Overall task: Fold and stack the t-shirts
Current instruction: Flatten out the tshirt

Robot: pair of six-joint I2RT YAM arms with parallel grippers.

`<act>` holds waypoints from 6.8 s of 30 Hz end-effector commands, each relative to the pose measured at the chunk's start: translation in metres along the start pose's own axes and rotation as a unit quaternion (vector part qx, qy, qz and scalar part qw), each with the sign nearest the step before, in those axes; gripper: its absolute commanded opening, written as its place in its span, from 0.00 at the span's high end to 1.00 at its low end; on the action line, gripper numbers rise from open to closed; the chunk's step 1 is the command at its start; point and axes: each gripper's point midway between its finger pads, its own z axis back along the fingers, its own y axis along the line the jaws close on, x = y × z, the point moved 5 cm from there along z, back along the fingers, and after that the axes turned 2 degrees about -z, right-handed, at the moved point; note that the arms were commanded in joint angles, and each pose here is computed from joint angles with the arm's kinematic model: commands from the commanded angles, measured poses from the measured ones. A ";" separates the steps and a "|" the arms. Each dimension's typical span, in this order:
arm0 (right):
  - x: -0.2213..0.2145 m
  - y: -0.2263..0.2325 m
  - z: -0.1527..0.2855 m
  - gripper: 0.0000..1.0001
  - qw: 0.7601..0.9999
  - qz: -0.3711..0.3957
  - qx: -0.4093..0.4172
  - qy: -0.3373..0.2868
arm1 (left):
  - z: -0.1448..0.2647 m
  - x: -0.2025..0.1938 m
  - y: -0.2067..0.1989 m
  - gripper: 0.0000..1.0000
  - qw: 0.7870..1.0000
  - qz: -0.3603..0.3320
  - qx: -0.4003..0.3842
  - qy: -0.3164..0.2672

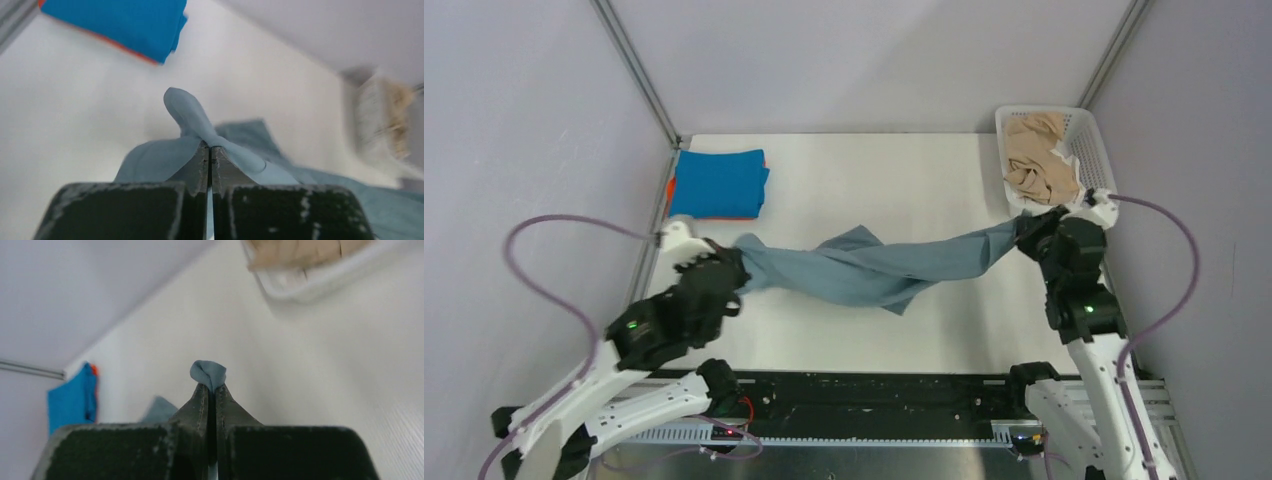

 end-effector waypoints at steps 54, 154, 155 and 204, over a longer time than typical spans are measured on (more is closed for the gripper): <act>-0.084 0.005 -0.061 0.00 0.972 0.087 -0.091 0.200 | -0.154 -0.094 -0.099 0.00 0.959 -0.138 -0.026 0.247; -0.184 -0.021 -0.020 0.63 0.923 0.276 -0.107 0.245 | -0.043 -0.252 0.036 1.00 0.930 -0.172 0.124 0.301; -0.183 -0.021 -0.020 0.70 0.925 0.270 -0.108 0.244 | -0.043 -0.248 0.034 1.00 0.934 -0.163 0.118 0.294; 0.141 0.116 0.153 1.00 0.975 0.019 0.184 -0.121 | 0.050 0.280 -0.128 1.00 0.961 -0.096 -0.111 -0.234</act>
